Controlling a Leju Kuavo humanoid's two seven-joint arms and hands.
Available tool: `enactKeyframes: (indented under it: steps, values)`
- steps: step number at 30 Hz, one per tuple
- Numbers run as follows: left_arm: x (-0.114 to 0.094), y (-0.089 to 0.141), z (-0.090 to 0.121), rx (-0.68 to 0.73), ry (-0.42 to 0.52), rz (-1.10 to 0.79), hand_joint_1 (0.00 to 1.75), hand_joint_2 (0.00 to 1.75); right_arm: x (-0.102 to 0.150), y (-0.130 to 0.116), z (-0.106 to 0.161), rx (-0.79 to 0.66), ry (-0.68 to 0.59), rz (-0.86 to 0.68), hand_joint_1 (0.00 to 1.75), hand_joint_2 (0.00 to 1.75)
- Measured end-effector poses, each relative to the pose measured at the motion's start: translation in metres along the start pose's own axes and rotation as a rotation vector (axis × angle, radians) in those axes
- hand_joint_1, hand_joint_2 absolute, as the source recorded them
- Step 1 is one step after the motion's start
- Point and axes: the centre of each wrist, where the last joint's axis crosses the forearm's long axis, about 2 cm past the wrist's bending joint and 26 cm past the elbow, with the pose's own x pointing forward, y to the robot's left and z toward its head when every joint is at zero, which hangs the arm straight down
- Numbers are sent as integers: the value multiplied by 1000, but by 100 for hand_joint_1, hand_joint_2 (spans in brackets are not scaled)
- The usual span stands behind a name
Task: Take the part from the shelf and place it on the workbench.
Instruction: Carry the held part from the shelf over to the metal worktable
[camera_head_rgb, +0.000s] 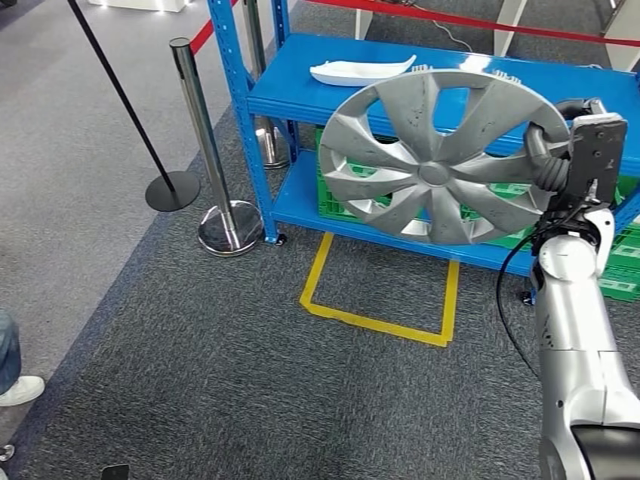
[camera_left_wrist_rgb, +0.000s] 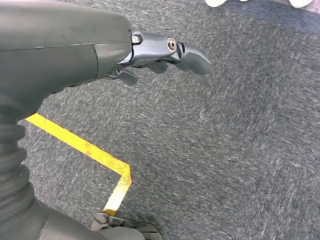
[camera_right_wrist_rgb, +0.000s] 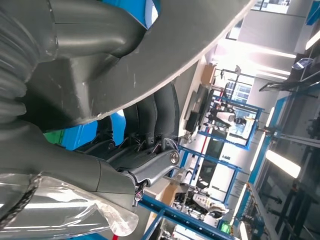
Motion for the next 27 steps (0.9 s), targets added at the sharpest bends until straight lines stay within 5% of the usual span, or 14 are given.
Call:
enactKeyframes:
  steps: [27]
  values:
    - [-3, 4, -1, 19, 22, 29, 0, 175, 10, 11, -2, 13, -35, 5, 175, 175]
